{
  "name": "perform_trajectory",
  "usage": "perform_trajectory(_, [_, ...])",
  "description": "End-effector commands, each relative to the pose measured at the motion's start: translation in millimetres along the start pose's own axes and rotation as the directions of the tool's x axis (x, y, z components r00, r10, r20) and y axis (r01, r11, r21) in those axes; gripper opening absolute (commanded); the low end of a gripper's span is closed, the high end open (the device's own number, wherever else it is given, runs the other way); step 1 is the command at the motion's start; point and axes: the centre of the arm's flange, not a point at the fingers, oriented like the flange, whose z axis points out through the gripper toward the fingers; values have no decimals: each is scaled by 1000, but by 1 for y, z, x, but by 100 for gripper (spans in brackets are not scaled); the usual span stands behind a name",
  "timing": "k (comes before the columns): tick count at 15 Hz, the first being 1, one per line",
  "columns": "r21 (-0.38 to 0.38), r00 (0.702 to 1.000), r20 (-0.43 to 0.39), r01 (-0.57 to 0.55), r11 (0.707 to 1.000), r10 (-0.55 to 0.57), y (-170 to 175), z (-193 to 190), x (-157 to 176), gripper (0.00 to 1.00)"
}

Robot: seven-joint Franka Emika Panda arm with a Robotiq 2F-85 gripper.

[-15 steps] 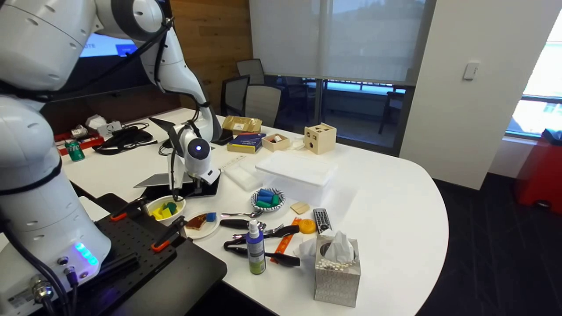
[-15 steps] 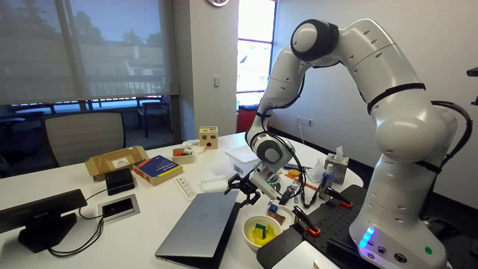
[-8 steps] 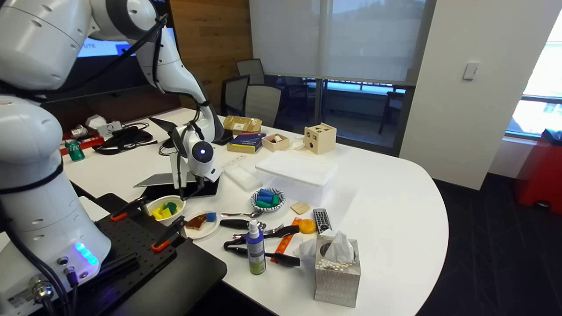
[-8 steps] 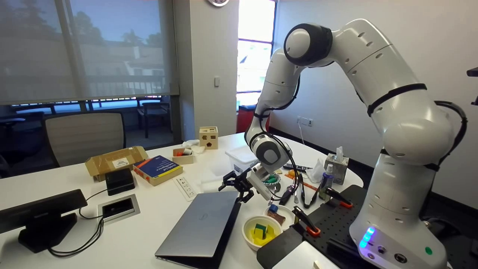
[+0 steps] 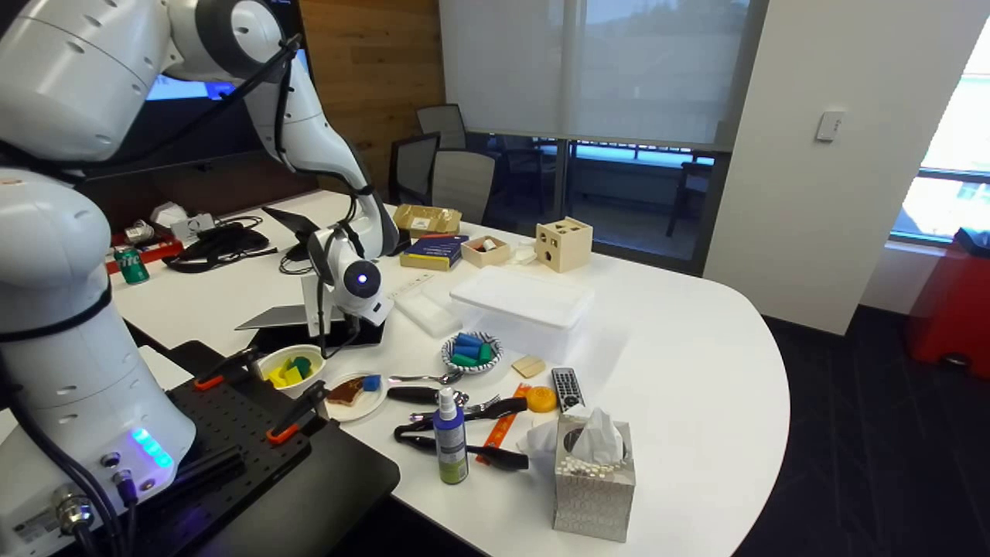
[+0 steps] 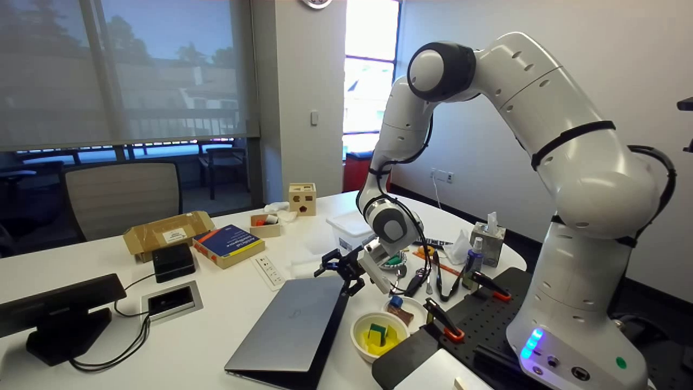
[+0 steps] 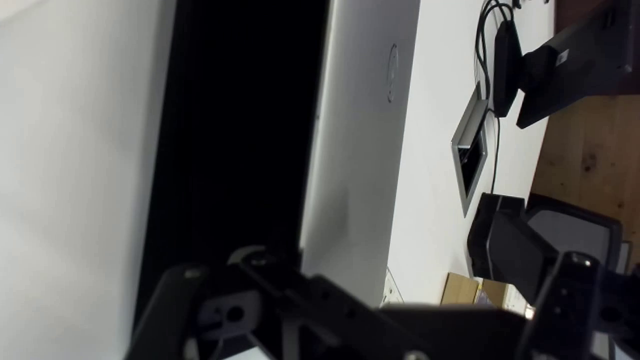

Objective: Open the laptop.

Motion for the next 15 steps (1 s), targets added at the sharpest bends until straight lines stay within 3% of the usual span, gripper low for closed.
perform_trajectory(1, [60,998,-8,59,996,-58,-3,3,3,100])
perform_trajectory(9, [137,987,50,143,980,-151,-15,-2,6,100])
perform_trajectory(15, [121,963,114,229,966,-243,-35,0,9,100])
